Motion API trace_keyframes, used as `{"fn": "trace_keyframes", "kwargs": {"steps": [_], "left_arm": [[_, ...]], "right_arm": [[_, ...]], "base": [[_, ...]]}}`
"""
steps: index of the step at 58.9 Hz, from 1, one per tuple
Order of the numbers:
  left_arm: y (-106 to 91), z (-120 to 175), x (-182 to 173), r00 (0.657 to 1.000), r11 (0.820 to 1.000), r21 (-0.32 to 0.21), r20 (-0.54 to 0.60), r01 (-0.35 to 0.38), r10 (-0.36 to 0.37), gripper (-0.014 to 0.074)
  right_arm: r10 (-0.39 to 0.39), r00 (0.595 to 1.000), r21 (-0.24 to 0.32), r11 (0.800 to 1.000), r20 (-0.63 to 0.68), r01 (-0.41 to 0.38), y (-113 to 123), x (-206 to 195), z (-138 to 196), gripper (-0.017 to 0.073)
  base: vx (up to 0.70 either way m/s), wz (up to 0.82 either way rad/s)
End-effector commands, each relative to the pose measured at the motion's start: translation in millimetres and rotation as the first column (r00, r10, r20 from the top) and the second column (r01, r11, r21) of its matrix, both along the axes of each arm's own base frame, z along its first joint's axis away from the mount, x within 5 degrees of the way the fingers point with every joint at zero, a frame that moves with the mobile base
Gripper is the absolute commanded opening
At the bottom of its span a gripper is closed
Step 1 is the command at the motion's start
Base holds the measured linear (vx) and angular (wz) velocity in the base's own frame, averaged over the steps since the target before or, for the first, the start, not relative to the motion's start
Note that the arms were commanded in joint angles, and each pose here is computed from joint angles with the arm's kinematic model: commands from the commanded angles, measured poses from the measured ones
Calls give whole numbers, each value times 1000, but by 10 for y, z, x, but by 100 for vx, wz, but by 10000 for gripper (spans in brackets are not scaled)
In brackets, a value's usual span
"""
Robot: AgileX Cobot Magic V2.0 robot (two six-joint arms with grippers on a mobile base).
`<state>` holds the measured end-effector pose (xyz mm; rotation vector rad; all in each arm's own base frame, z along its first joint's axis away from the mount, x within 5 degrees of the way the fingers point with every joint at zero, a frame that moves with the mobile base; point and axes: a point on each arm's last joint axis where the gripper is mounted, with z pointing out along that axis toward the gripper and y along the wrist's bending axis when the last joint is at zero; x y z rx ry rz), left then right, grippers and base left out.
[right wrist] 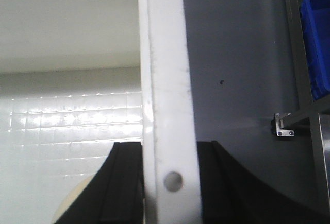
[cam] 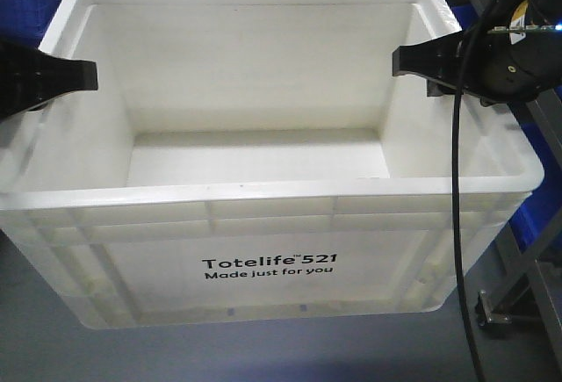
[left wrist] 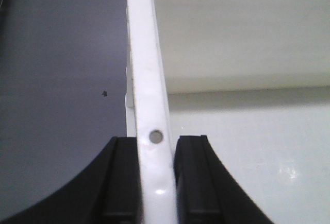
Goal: Place moving items into box and shelve
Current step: 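Hold the tote rims with both grippers while driving past blue bins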
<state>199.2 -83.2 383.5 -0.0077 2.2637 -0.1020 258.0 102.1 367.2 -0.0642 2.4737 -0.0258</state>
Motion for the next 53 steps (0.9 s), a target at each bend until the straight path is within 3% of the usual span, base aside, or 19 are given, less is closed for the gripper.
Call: {"fn": "trace_keyframes", "kwargs": {"steps": [1,53], "left_arm": [[3,309,-26,978,998,-23,202,60,-54,-22],[3,309,-26,978,998,-23,202,60,-54,-22]], "right_arm": [[41,982,-17,999,182,-38,-54,-15,301,-15],[41,982,-17,999,183,-39,-54,-15,301,-15]], "base": [[35,-3],[36,-3]]}}
